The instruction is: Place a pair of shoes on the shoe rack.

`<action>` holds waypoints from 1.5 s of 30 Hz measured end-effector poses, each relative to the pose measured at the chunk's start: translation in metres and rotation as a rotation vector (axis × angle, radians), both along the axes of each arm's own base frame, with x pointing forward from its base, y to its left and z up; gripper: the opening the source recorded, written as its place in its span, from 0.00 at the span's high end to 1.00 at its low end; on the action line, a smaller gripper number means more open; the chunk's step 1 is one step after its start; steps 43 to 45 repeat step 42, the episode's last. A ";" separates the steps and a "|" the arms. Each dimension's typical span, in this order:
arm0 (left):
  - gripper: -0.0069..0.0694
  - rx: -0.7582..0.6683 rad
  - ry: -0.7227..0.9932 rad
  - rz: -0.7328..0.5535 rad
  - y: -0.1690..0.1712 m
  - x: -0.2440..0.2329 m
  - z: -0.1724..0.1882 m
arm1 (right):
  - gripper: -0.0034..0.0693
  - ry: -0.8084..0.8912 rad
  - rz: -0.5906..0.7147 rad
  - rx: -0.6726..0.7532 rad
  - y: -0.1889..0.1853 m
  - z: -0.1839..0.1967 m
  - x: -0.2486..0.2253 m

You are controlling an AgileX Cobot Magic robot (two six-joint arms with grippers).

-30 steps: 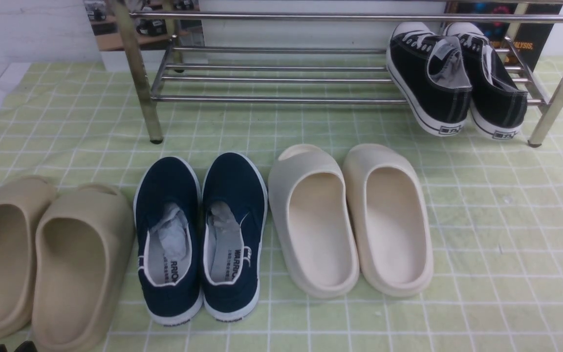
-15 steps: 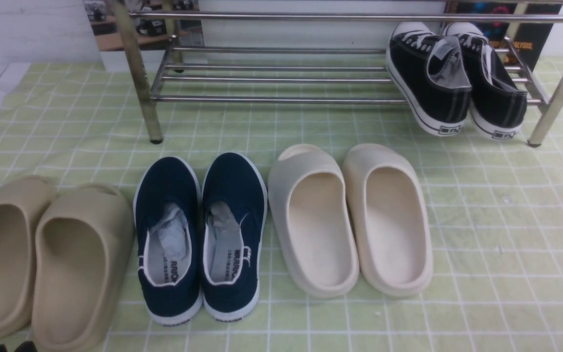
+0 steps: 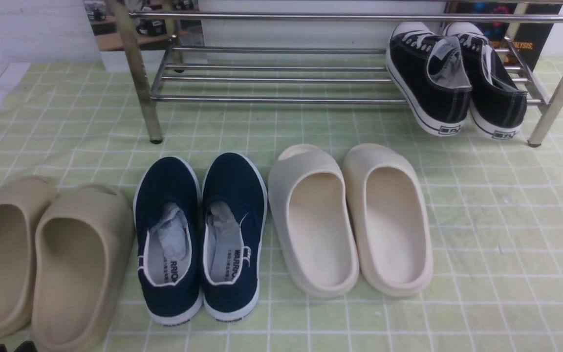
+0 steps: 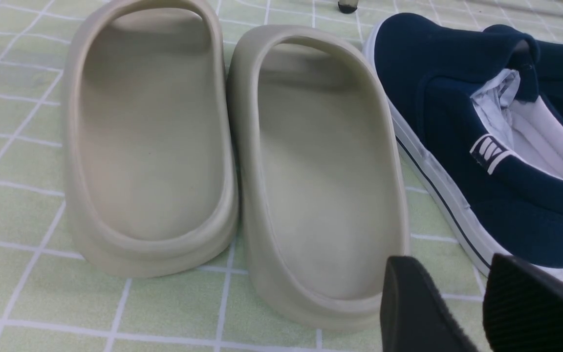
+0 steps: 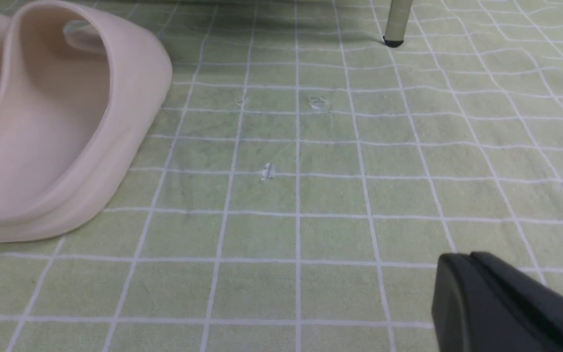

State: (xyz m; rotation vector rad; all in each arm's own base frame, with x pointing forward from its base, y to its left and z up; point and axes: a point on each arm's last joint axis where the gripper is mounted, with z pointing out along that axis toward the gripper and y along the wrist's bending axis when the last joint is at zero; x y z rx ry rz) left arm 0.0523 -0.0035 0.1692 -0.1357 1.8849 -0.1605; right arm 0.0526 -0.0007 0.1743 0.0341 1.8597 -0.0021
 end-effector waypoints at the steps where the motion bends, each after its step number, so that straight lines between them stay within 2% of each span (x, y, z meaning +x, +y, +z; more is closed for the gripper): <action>1: 0.60 0.000 0.000 0.000 0.000 0.000 0.000 | 0.95 0.000 0.000 0.000 0.000 0.000 0.000; 45: 0.60 0.000 0.000 0.000 0.000 0.000 0.000 | 0.93 0.000 0.000 0.000 0.000 0.000 0.000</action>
